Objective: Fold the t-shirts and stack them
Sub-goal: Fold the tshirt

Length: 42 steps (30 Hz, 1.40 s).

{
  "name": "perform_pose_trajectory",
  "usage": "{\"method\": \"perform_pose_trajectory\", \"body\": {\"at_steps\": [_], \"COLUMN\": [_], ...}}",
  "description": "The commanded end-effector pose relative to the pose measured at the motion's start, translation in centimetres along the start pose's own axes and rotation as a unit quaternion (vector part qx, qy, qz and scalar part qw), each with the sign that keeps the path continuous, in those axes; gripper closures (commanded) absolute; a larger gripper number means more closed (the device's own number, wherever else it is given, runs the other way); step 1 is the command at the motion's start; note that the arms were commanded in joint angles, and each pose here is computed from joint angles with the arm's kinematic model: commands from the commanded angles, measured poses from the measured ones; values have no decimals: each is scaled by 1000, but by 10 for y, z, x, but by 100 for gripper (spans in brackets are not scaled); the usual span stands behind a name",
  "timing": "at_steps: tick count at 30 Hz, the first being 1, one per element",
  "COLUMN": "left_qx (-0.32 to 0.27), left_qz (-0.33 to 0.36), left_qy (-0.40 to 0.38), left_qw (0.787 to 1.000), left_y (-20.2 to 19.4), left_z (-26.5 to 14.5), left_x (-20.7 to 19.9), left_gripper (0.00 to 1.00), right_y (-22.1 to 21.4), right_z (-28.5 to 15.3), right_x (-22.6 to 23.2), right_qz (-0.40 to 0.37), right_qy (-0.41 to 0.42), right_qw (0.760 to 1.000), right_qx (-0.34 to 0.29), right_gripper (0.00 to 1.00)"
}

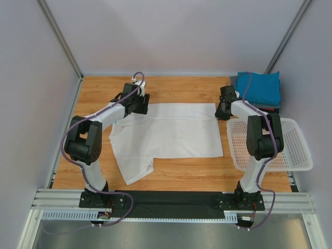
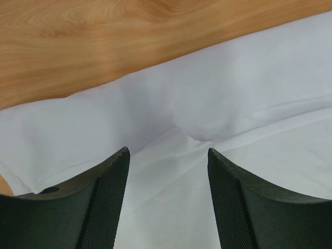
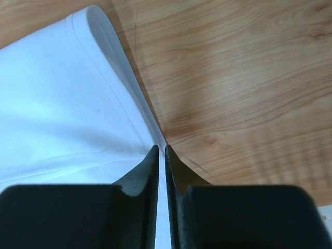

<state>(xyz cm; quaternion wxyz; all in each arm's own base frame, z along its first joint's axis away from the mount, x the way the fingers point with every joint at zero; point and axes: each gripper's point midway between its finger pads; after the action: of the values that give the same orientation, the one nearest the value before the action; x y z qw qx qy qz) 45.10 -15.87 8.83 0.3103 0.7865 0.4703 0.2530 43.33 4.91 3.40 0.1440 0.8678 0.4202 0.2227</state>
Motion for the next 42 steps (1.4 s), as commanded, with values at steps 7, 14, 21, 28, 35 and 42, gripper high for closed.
{"method": "perform_pose_trajectory", "body": {"at_steps": [7,14,21,28,35,42], "left_qx": [7,12,9,6,10,26], "left_qz": [-13,-12,-9,5,5,6], "left_qy": [23,11,7,11,7,12], "left_qw": [1000,1000,1000,1000,1000,1000], "left_y": [-3,-1,0,3,5,-5], "left_z": [9,23,25,30,33,32], "left_x": [7,3,-3,-2,-4,-4], "left_gripper": [28,29,32,33,41,51], "right_y": [8,26,37,10,-25,-40], "right_z": [-31,-65,-72,-41,-20,1], "right_x": [7,37,82,125,158,168], "right_qz": [-19,-29,-42,-51,-31,-25], "right_qy": [27,74,133,161,189,183], "right_qw": [999,996,989,986,981,982], "right_qx": [-23,-46,-49,-9,33,44], "right_gripper": [91,89,88,89,90,91]}}
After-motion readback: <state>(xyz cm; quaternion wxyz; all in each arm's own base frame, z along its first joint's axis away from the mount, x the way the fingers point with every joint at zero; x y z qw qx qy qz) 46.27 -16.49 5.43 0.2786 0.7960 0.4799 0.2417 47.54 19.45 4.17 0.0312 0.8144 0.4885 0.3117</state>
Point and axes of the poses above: each gripper's point midway between its finger pads, its own z axis out along the fingers, its own x axis along the line the jaws close on, y = z × x, and after that the axes turned 14 degrees about z, right-handed
